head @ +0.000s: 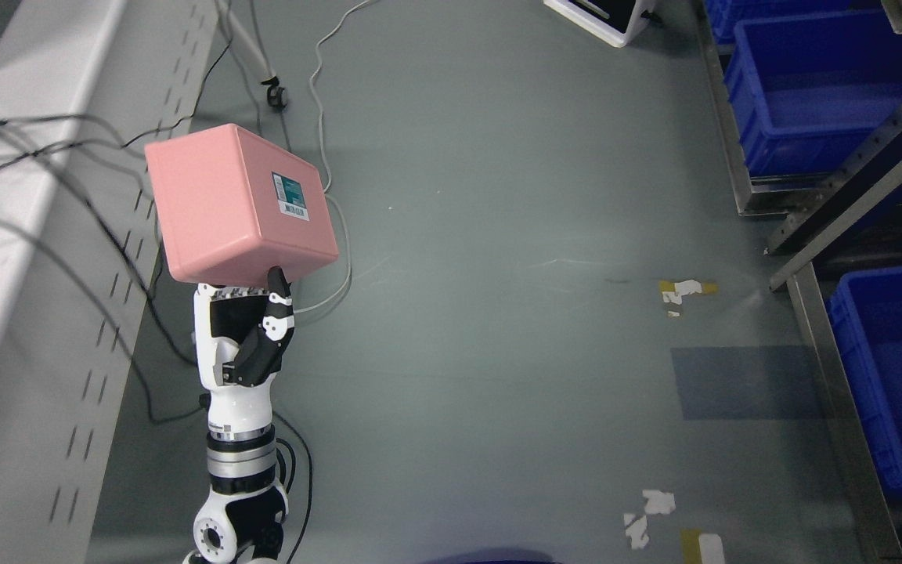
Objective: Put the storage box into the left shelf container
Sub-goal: 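Hold the pink box up in the left hand while turning away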
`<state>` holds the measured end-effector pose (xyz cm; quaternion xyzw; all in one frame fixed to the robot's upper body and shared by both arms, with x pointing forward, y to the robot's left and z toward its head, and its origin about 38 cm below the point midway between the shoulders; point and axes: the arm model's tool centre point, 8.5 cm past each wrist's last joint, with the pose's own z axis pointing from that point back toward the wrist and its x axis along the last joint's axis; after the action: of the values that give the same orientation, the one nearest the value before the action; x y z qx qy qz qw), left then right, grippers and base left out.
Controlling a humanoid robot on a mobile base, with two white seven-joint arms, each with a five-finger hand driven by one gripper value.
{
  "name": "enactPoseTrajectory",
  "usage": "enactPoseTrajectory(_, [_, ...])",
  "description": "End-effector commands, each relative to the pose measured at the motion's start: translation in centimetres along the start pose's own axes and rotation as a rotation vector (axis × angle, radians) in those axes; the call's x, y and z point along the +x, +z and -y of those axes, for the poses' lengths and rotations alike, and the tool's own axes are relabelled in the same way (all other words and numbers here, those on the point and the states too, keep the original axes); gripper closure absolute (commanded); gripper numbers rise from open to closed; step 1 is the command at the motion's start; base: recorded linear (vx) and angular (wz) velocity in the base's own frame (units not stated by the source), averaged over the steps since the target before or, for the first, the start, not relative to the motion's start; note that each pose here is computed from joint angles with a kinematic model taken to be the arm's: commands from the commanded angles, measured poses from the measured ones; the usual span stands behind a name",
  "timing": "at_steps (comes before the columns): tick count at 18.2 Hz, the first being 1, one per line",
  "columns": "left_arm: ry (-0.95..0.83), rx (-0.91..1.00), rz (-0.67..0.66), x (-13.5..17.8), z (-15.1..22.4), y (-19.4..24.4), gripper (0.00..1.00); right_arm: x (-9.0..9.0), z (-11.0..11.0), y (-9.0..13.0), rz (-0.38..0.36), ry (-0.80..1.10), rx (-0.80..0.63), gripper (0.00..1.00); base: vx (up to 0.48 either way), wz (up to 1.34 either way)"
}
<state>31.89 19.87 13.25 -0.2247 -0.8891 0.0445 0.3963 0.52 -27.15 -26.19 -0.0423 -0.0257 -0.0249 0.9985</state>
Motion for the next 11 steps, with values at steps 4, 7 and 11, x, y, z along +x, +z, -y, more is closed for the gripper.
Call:
enactPoseTrajectory(4, [0.004,-0.01,-0.048,-0.3,0.2,1.7,0.98,0.9,1.2,0.0,0.022,-0.02,-0.024,0.0,0.616,-0.6])
enactPoseTrajectory(7, [0.068,-0.071,-0.176,-2.7,2.6,5.6,0.98,0.9,1.2,0.0,0.023,-0.02,-0.023,0.0,0.533,-0.9])
enactPoseTrajectory(11, [0.096,-0.137,-0.294,-3.9,4.8,9.4,0.98,0.9,1.2,0.0,0.022,-0.02,-0.025,0.0,0.43,-1.22])
